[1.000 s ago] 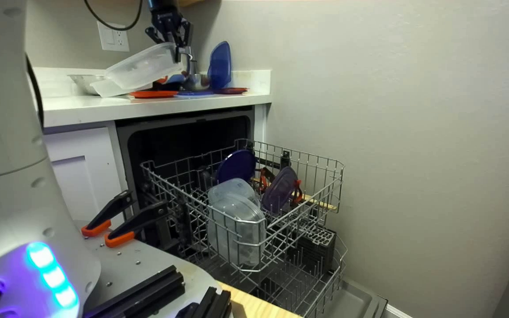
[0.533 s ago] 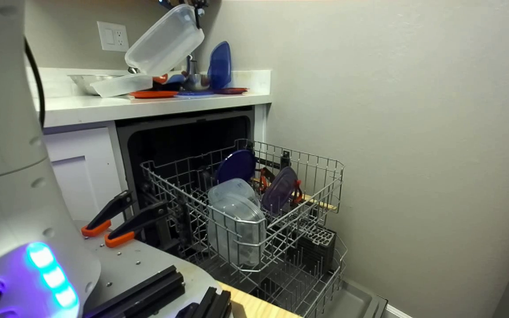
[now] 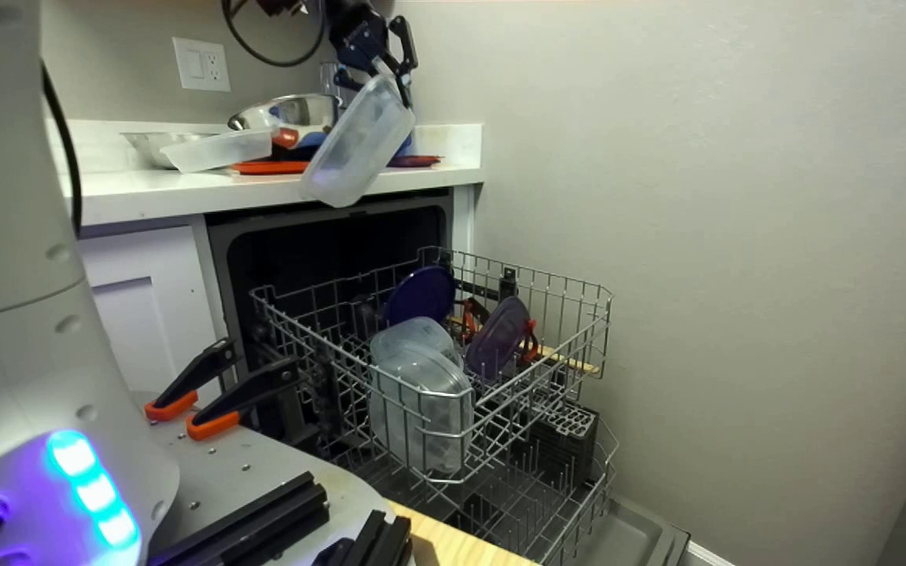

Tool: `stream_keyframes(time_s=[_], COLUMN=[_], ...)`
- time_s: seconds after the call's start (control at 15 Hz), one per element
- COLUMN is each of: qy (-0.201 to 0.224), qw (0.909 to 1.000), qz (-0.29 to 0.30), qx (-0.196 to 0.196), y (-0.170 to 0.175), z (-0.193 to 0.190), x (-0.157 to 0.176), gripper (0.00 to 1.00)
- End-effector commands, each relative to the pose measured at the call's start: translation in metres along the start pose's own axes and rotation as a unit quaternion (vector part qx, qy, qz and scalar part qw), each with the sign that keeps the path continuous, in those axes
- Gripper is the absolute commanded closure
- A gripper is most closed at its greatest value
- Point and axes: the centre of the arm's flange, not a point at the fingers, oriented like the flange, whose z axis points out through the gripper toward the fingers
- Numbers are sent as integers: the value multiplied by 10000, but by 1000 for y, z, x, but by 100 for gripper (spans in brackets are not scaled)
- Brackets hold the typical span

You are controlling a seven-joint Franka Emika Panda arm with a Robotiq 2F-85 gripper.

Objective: Put the bowl in the dishwasher

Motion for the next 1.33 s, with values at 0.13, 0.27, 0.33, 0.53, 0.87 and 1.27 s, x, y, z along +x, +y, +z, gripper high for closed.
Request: stream_keyframes(time_s=[0.13,0.27,0.33,0.53,0.87,1.27], qy=[609,659,659,707,1116,1468], qw=[9961,9951,9947,9939,9878,9826], qz=[249,301,345,480,469,257], qx=[-585,-673,-704,-698,-981,-1108], y=[-47,-56,-59,-68,-103,-142], z=[76,91,98,113,131,140], x=[5,4,4,3,5,14], gripper=[96,96,96,96,96,96])
